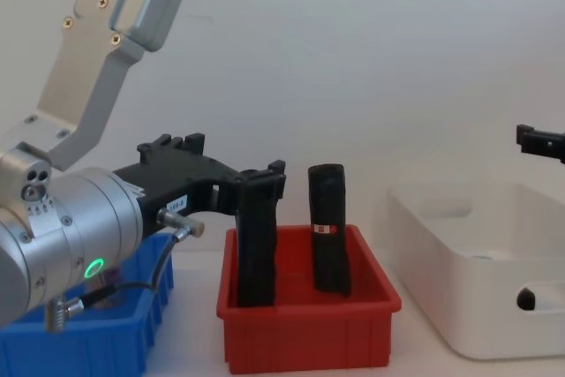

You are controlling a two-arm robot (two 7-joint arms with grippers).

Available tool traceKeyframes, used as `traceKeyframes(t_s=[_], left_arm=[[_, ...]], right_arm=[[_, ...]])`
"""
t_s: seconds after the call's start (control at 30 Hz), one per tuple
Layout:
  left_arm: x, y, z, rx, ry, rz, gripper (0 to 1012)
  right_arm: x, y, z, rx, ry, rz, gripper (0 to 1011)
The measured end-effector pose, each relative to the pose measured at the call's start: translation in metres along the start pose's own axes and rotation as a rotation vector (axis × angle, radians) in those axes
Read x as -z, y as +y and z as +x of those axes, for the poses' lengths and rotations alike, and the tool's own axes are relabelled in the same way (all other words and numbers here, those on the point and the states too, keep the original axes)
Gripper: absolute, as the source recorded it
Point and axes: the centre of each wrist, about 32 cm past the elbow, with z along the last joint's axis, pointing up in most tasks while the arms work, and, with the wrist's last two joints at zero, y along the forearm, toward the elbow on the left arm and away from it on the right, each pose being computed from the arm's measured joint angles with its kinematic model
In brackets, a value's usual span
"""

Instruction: Pick the cotton swabs from the blue box and place them into the white box.

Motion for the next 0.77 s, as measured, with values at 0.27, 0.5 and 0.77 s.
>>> traceKeyframes(t_s=[0.27,0.5,0.77], left_arm=[[0.0,0.0,0.0,0.0,0.0,0.0,1004],[0.0,0.0,0.0,0.0,0.0,0.0,1004],[0.0,0.0,0.0,0.0,0.0,0.0,1004]], right_arm=[[0.0,-0.0003,0.0003,0.0,-0.001,0.001,1001],[-0.0001,-0.0003,0.0003,0.0,-0.001,0.002,1001],[-0.0001,-0.0003,0.0003,0.0,-0.001,0.003,1001]])
